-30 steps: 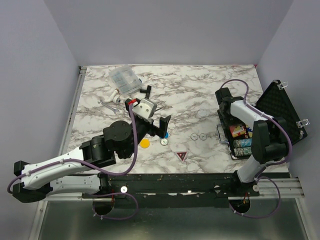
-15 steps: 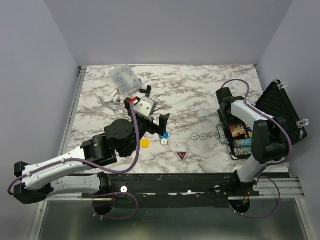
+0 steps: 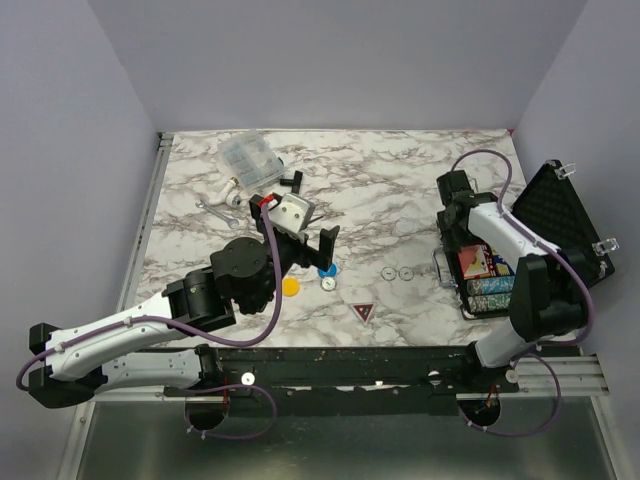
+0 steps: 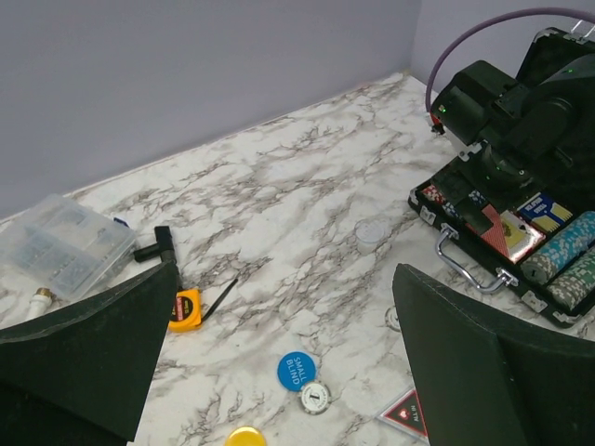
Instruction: Pack up texas hold em set
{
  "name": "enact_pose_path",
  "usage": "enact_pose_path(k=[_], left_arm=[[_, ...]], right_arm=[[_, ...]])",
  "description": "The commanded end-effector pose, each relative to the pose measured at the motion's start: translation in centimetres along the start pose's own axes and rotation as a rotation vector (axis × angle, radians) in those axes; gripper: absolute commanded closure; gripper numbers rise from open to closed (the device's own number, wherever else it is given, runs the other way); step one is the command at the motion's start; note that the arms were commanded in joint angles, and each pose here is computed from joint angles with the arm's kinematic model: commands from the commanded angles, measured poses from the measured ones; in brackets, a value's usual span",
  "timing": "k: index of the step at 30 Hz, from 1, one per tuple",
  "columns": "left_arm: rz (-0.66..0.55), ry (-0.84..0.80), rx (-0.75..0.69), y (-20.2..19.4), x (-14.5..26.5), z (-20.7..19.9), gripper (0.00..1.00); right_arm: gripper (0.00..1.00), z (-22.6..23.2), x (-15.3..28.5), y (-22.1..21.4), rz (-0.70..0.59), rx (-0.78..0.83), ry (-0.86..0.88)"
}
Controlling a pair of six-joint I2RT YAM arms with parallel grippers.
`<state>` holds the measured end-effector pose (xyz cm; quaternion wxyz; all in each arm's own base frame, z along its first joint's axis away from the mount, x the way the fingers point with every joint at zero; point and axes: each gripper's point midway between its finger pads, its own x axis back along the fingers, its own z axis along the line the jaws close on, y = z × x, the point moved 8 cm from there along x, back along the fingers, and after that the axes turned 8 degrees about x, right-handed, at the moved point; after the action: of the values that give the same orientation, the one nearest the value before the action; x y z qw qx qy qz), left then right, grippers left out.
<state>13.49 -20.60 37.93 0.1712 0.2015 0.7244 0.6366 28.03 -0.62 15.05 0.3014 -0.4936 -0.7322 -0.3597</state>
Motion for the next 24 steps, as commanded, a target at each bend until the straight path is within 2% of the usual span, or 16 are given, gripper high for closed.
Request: enact_pose_path(k=[1,2,4,6,8,15,19,24], left_arm=[[-0.012,0.033,-0.007,0.0,-0.2,0.4,0.01],[-0.012,0.034,-0.006,0.0,-0.2,0.5,0.01],[-0.013,0.033,-0.005,0.1,-0.1,0.5,0.02],[-0.014,0.031,-0.004,0.1,-0.1,0.5,0.01],[-0.016,0.025,-0.002,0.2,-0.1,0.5,0.02],[-0.017,0.025,-0.013,0.1,-0.1,0.5,0.02],[-0.021,0.030,-0.021,0.1,-0.2,0.5,0.02],[-0.015,0.026,-0.026,0.0,-0.3,0.4,0.02]], right_arm=[[0.00,-2.7,1.3,0.2,-0.038,-0.149,-0.239],[0.04,-3.3,1.3,0.1,-0.043,-0.180,-0.311],[0.20,-4.4,1.0,-0.1,-0.036,-0.231,-0.406],[0.38,-5.1,0.1,-0.2,-0.011,-0.267,-0.440],[0.48,-5.4,-1.1,-0.2,0.025,-0.280,-0.442],[0.57,-3.4,-4.1,0.3,0.104,-0.223,-0.401],[0.69,-1.1,-5.1,-0.2,0.162,-0.192,-0.210],[0.70,0.7,-4.7,-0.2,0.164,-0.228,-0.005]])
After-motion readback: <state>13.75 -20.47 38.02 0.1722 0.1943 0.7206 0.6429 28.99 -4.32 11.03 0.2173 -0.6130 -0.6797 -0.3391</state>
